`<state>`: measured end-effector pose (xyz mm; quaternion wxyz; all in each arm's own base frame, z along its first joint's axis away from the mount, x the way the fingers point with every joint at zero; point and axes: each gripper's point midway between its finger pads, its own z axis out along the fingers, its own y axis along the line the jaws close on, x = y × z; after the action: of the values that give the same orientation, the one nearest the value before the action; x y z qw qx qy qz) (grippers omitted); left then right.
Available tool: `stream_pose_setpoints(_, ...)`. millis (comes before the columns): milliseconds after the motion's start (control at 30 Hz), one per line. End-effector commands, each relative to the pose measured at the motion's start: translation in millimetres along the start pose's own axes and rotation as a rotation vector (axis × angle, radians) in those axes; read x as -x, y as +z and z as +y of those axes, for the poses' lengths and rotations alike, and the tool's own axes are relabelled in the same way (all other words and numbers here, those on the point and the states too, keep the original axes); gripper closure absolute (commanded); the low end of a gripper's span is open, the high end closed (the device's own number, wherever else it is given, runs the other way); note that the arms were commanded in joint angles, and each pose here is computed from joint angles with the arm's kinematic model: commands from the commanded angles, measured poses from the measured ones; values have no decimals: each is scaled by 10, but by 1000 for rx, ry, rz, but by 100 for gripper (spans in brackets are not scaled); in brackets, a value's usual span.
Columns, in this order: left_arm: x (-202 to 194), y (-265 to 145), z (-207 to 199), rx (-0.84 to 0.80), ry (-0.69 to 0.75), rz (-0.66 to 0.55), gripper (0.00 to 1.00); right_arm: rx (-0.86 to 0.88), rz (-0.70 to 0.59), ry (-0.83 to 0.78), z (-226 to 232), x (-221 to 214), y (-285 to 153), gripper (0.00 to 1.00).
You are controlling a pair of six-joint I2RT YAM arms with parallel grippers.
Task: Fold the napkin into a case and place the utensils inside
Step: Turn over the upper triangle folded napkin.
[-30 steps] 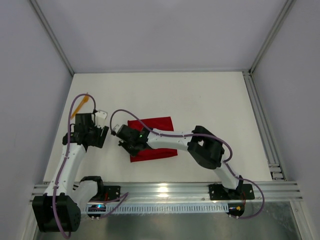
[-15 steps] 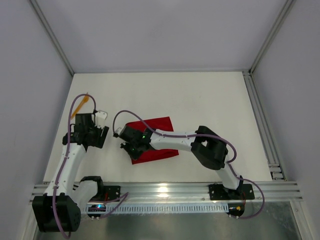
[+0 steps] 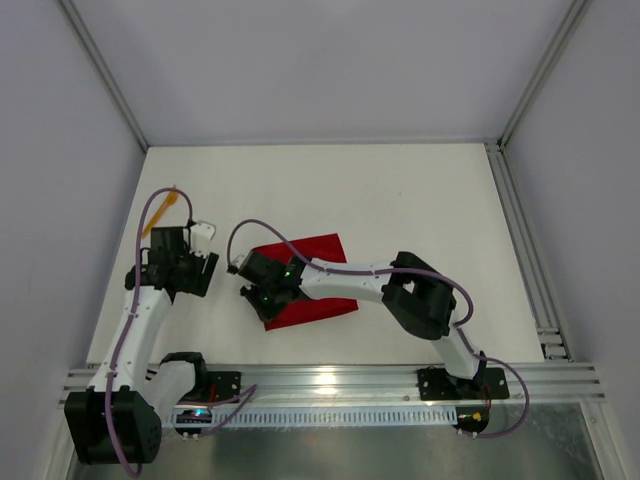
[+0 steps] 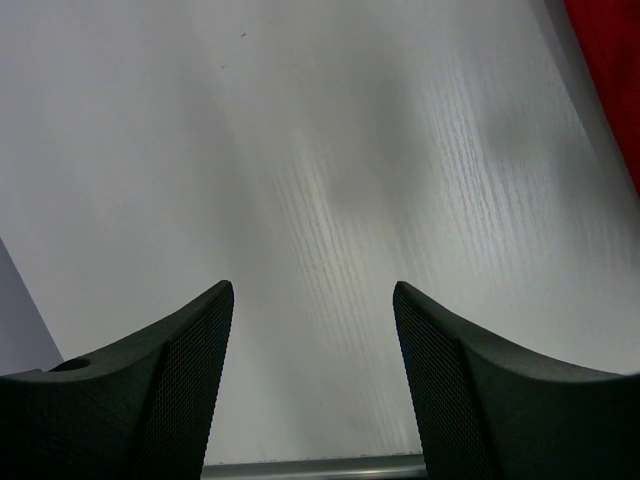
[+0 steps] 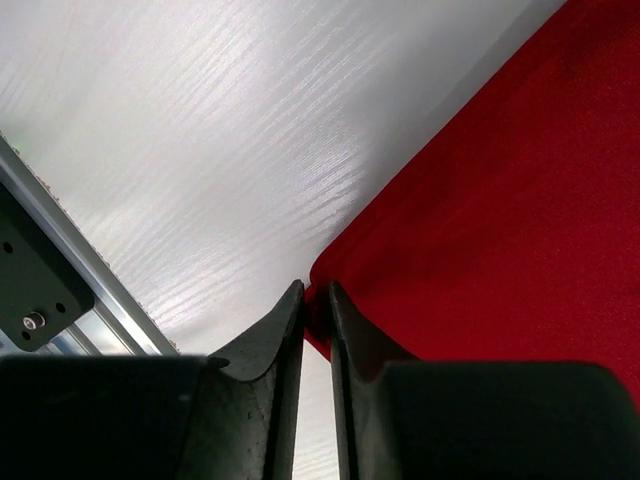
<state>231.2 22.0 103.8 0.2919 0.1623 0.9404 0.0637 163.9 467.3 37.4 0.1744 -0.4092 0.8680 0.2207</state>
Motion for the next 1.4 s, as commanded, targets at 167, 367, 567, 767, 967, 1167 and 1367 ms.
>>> stream_pose_setpoints(167, 223, -149, -240, -166, 32, -80, 34, 115, -1, -13, 206, -4, -138, 61)
stream_pose_setpoints(367, 362, -390, -485, -335, 93, -129, 35, 152, -41, -49, 245, 51, -507, 60)
stream_pose_setpoints(567, 407, -787, -736, -468, 279, -189, 39, 164, -206, 58, -66, 240, -1251, 60)
stream_pose_setpoints(767, 152, -855, -776, -419, 580, -124, 34, -16, -223, 358, -1113, -371, -1527, 60)
stream_pose_setpoints(967, -15, -715, -1617, -576, 791, -174, 32, -102, -239, 444, -1575, -693, -1594, 57)
stream_pose_setpoints(1167, -254, -390, -2440, -662, 955, -305, 30, -59, -215, 505, -1723, -908, -1460, 64)
stream_pose_setpoints(1367, -96, -72, -2473, -524, 954, -352, 23, 37, -234, 528, -1605, -910, -1328, 60)
